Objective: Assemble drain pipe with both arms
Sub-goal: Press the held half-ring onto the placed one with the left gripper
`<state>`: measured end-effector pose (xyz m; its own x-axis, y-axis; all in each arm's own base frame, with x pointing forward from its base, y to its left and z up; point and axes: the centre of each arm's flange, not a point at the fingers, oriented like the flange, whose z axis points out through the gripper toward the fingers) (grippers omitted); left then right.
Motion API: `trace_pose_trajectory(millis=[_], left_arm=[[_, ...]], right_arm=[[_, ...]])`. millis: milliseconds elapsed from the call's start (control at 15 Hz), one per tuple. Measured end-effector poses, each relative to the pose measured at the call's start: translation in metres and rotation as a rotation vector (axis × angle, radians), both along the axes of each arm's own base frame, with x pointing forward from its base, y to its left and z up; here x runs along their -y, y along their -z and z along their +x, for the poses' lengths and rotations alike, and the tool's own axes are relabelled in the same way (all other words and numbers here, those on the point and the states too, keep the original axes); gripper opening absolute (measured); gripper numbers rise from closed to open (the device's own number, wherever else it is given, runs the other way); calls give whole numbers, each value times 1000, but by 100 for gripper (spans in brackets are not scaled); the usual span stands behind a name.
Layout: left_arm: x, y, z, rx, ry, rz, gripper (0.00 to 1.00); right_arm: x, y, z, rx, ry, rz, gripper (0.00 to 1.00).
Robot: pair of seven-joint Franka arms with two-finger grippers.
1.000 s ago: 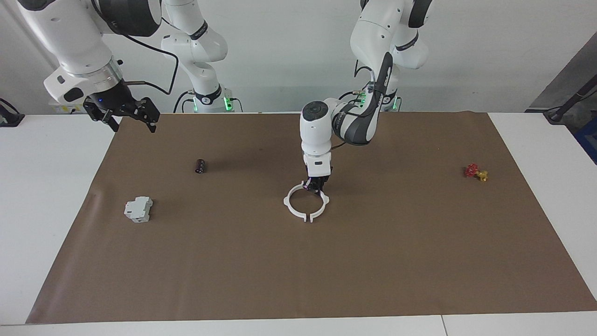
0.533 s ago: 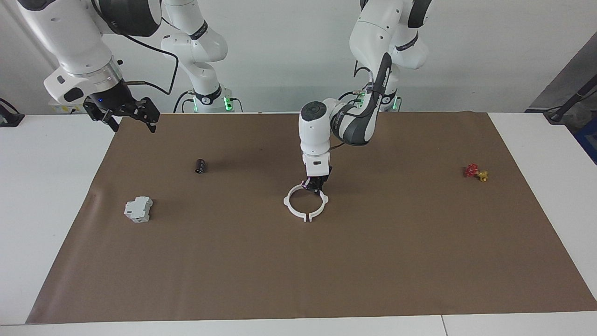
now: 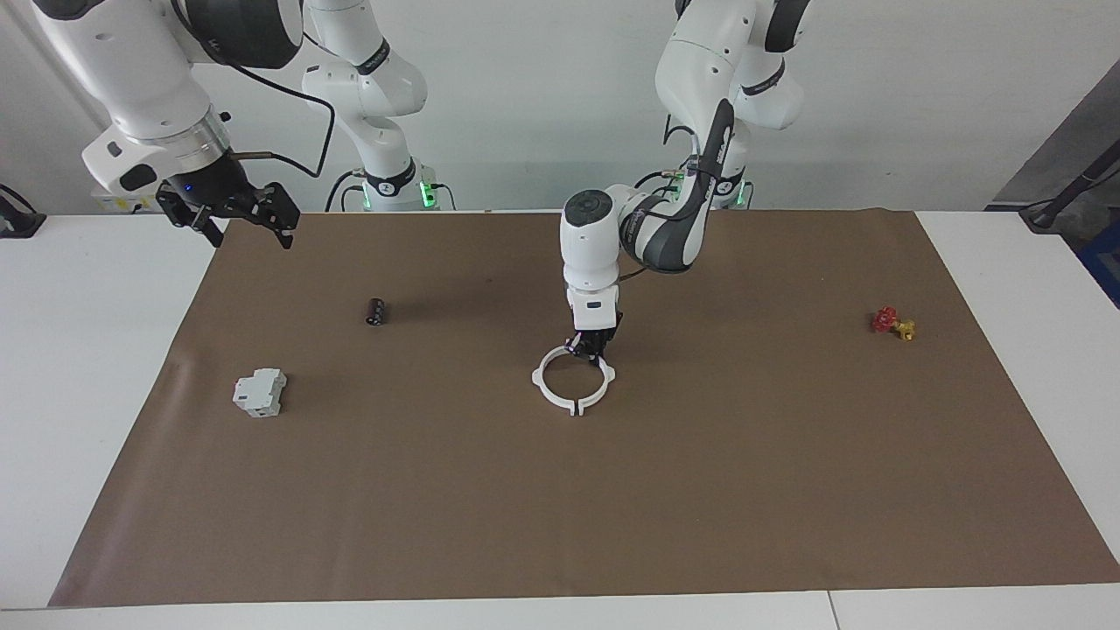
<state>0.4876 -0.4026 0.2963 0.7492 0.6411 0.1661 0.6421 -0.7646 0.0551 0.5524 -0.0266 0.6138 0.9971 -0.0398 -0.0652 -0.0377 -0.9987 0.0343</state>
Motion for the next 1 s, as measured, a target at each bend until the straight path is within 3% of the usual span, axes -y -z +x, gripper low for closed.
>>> trace_pose_trajectory(millis=[267, 333, 867, 1000], left_arm=[[0, 0, 0, 0, 1, 0, 7], [0, 0, 0, 1, 2, -1, 12], [3, 0, -1, 5, 7, -6, 98], [3, -1, -1, 5, 7, -6, 100]], right_arm=[[0, 0, 0, 0, 0, 0, 100], [0, 0, 0, 0, 0, 0, 100], [0, 0, 0, 0, 0, 0, 100], [0, 0, 0, 0, 0, 0, 100]])
